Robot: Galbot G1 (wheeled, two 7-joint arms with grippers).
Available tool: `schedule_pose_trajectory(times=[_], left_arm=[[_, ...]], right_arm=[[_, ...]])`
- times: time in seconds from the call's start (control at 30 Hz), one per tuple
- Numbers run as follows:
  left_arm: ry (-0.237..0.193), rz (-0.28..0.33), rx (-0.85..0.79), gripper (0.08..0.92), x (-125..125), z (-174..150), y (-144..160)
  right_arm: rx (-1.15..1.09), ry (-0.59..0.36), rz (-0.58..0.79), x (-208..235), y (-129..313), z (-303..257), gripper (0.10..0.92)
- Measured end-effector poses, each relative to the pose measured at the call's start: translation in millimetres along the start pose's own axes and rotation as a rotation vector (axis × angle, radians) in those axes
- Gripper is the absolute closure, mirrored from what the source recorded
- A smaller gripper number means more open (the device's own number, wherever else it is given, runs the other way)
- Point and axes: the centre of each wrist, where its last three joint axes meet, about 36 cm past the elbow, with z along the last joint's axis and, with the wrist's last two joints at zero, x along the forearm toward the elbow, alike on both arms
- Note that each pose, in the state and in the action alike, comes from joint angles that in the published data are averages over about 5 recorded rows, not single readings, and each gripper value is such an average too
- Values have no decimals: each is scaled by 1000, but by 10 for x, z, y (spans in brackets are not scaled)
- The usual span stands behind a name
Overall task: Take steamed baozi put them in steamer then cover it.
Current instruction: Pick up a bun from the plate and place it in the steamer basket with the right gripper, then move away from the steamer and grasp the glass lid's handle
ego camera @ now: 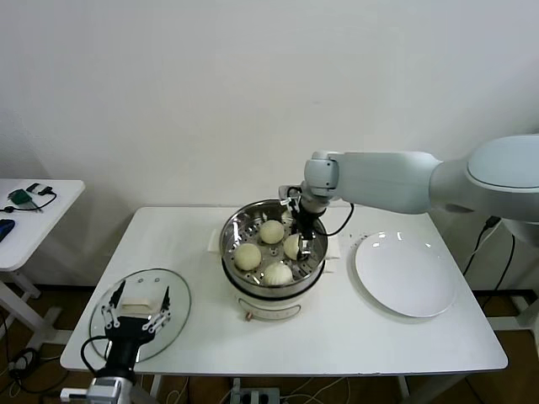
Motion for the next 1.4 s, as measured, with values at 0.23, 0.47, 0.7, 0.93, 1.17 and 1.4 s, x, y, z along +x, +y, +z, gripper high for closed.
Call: schedule_pose_trajectory(times=[0.23, 0.47, 0.7, 0.93, 1.17, 1.4], left_arm=[[-1, -3, -1, 177, -1, -6, 7], [-4, -3, -1, 177, -8, -14, 1], [-8, -19, -3, 177, -19, -31, 4], [-16, -33, -5, 177, -11, -78, -15], [-16, -45, -17, 177, 36, -118, -50], [-14, -58, -45, 177, 53, -159, -35]], right_arm=[[-6, -29, 14, 231, -23, 51, 199], [-25, -117, 79, 598, -3, 332, 200], [-35, -300, 260, 733, 216, 887, 200], [-118, -549, 477, 458, 595, 1474, 200], [-270, -775, 671, -8, 1014, 1839, 200], [-448, -953, 837, -421, 1389, 1947, 200]])
